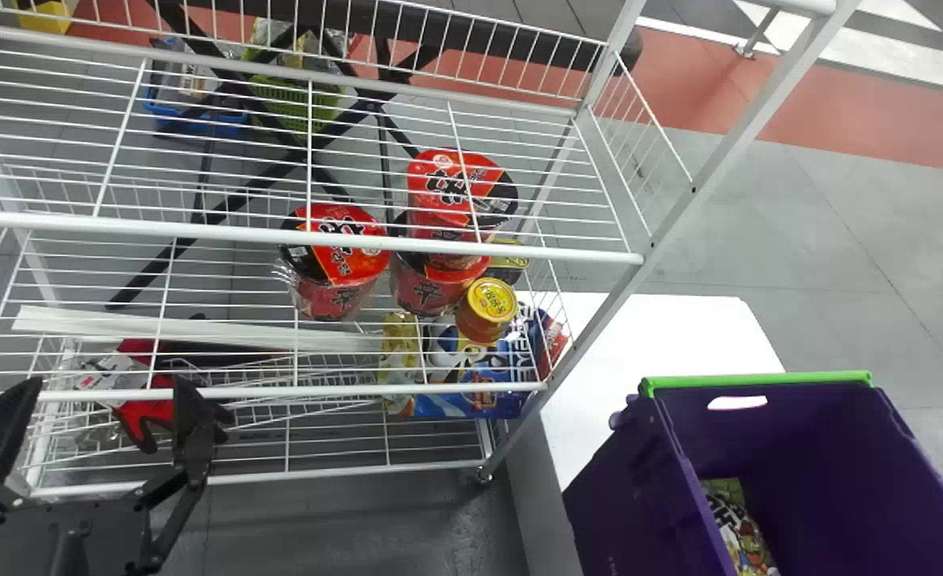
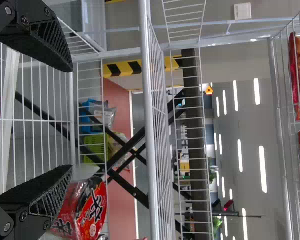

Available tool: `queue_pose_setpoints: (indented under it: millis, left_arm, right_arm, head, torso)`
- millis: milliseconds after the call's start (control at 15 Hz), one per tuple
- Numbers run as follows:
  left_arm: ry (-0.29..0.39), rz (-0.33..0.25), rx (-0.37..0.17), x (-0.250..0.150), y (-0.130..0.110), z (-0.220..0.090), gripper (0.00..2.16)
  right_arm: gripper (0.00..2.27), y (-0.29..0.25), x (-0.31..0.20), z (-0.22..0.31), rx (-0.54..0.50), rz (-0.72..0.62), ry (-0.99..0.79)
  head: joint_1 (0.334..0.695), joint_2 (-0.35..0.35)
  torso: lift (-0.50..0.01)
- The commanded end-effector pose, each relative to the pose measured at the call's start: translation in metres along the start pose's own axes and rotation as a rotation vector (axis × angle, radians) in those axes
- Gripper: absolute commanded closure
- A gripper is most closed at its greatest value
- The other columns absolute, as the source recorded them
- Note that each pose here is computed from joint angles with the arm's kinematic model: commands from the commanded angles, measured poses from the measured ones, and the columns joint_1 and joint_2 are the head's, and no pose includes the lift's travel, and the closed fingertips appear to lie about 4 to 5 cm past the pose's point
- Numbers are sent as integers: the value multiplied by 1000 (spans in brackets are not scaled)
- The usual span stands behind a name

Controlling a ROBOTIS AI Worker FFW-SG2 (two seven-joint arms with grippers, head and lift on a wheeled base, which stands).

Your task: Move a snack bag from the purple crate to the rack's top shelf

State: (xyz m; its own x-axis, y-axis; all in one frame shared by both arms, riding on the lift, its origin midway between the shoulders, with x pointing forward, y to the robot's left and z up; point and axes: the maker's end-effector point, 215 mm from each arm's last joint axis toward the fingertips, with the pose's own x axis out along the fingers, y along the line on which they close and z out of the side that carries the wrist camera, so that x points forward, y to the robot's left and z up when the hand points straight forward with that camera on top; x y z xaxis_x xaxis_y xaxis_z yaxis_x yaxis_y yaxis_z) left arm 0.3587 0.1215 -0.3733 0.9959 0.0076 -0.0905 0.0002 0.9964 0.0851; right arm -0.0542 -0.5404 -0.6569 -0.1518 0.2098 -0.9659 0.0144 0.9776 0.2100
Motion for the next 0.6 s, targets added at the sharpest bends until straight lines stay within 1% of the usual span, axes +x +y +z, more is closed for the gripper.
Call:
queue_pose_setpoints:
  millis: [0, 200, 533]
  left_arm:
    - [0, -3, -4, 4, -1, -1, 137]
    - [-2, -6, -6, 7, -3, 0, 137]
    - [18, 7, -13, 17, 9, -13, 137]
  right_arm:
    - [107, -2, 0, 1, 11, -4, -4]
    - [117, -1, 5, 9, 42, -19, -12]
    - [130, 7, 17, 15, 52, -9, 2]
  head:
    - [695, -350]
    - [695, -350]
    - [695, -350]
  torso:
    - [-452]
    - [-452]
    - [-452]
